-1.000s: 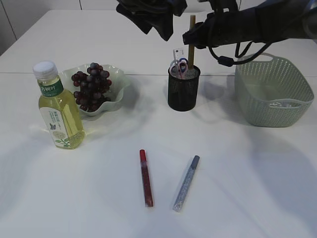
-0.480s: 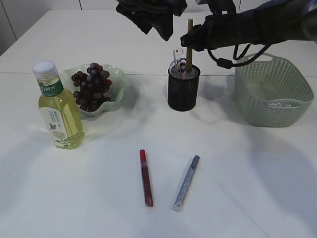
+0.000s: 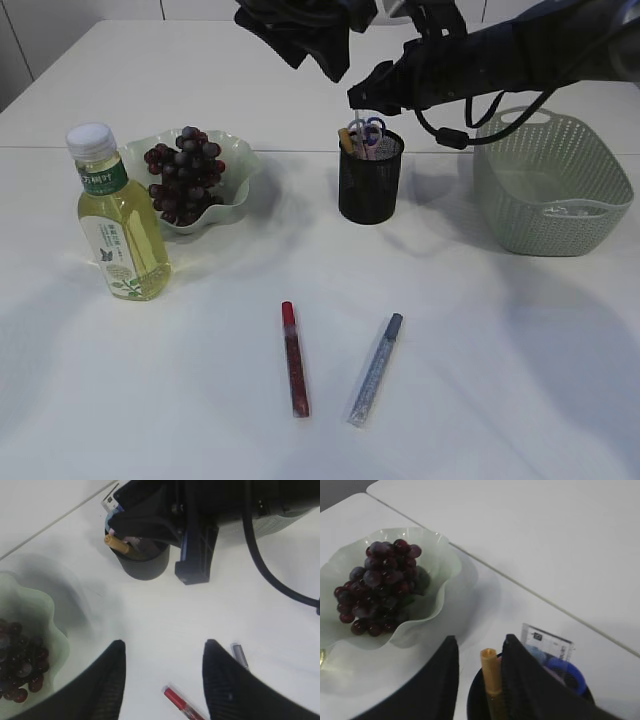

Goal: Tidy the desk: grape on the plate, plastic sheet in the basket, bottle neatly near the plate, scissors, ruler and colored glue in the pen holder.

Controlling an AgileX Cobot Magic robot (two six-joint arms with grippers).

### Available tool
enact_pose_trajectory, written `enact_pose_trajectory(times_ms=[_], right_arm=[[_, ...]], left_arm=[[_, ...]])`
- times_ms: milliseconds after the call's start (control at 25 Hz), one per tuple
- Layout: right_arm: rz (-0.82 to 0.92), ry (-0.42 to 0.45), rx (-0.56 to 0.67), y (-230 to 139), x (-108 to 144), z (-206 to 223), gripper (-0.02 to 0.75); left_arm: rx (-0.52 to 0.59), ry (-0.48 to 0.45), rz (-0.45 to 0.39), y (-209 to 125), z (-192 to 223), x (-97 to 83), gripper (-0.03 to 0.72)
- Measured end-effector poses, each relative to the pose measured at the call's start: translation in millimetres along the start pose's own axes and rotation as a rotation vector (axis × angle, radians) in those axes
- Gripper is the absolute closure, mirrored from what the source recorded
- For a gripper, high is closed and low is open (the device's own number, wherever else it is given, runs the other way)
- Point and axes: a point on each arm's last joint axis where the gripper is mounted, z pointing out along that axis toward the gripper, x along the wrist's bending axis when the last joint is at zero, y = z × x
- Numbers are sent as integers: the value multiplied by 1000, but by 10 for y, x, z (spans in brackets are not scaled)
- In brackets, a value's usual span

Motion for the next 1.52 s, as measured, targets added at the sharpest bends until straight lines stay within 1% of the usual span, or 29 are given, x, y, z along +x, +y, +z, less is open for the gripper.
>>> enact_pose_trajectory(times_ms=[160, 320, 400, 520, 640, 840, 920, 960, 1080, 1200, 1240, 1320, 1400, 1520], right_arm=[[-13, 57, 49, 36, 78, -85, 487], [-15, 86, 59, 193, 125, -307, 487], [-19, 108, 55, 288, 165, -438, 486], [-2, 148, 82, 368, 238, -588, 486], [20, 181, 178, 353, 305, -681, 486], [107, 250, 459, 145, 388, -790, 486], [146, 235, 527, 95, 385, -815, 486], [166, 216, 554, 74, 375, -823, 486], [230, 115, 638, 9, 312, -852, 486], [321, -48, 732, -72, 214, -899, 486], [365, -115, 758, -97, 178, -919, 486], [422, -224, 791, -133, 113, -955, 486], [445, -277, 804, -148, 83, -974, 486], [469, -294, 808, -153, 79, -979, 486]], left_arm=[[0, 0, 0, 0, 0, 0, 319], [0, 0, 0, 0, 0, 0, 319], [0, 0, 0, 0, 0, 0, 319], [2, 0, 0, -2, 0, 0, 319], [2, 0, 0, -2, 0, 0, 319], [2, 0, 0, -2, 0, 0, 319], [2, -11, -4, -2, 0, -10, 319], [2, -17, -6, -2, 0, -16, 319], [2, -35, -11, -2, 0, -32, 319], [2, -39, -35, -2, 0, -36, 319], [2, -41, -41, -2, 0, -37, 319], [2, -41, -73, -2, -12, -37, 319], [-4, -41, -103, 3, -49, -37, 319], [-19, -44, -138, 12, -132, -39, 319]])
